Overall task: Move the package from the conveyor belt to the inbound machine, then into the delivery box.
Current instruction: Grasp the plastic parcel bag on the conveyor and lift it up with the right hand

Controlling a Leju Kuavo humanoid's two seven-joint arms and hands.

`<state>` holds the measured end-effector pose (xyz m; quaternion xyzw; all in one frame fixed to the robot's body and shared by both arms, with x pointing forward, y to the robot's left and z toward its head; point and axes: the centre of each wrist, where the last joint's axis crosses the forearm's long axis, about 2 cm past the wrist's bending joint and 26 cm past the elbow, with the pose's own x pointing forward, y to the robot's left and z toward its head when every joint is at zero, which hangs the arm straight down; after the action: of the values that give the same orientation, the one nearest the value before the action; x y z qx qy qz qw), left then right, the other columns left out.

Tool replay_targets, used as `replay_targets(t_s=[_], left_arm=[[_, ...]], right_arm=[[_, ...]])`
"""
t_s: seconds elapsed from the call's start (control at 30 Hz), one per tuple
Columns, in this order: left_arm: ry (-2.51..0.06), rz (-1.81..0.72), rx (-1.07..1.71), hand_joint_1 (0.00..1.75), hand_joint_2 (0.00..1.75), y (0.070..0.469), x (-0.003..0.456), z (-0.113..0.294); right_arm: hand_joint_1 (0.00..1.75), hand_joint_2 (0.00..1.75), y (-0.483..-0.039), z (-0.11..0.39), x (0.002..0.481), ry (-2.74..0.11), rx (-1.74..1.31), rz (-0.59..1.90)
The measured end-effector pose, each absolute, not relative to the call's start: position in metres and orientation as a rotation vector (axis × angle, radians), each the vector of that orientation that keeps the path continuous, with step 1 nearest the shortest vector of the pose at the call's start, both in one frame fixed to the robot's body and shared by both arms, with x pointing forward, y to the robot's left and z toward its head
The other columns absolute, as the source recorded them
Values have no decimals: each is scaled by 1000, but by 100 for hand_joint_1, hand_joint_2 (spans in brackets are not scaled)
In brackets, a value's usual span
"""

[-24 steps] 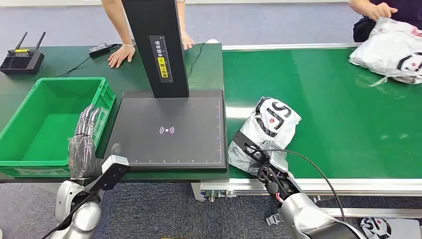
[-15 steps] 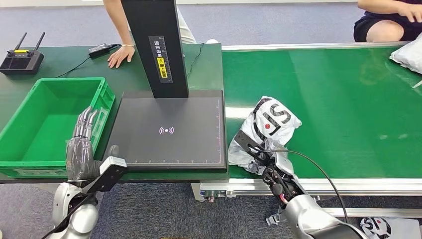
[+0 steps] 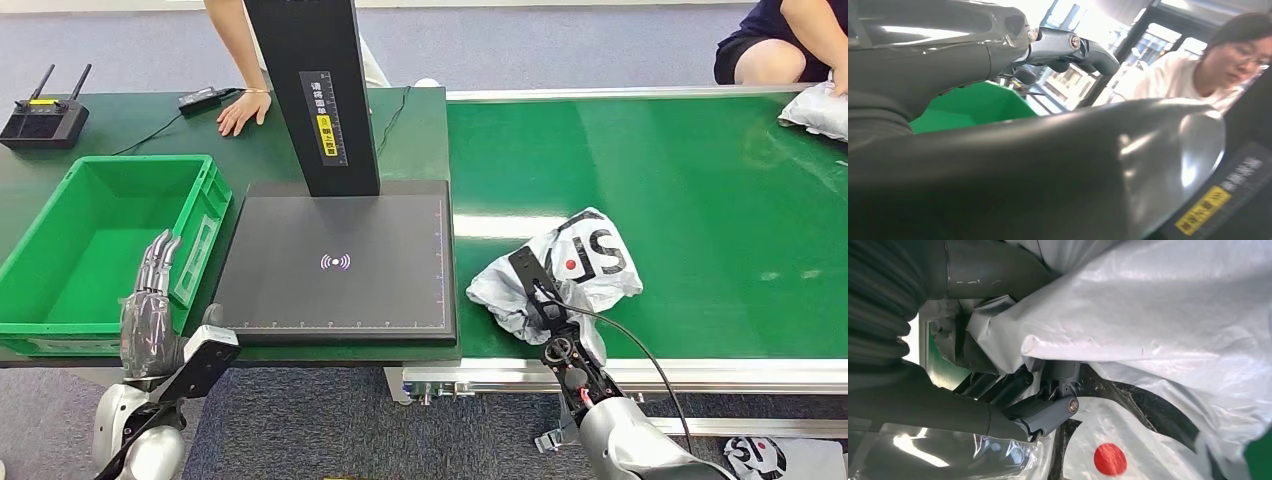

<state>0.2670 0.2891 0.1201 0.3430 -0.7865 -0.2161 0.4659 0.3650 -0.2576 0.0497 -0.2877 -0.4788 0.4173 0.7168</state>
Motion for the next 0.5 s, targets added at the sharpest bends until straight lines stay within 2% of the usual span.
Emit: replay_targets(t_s=[0.33,0.5], left_arm=[[-1790,-449,876,0,0,320,263,103],[-1705,-406,862,0,0,334,258,90]], right_arm=[[175,175,-274,113,406,-1043,-798,462],[175,175,-284,148,414,-1124,-833,356]])
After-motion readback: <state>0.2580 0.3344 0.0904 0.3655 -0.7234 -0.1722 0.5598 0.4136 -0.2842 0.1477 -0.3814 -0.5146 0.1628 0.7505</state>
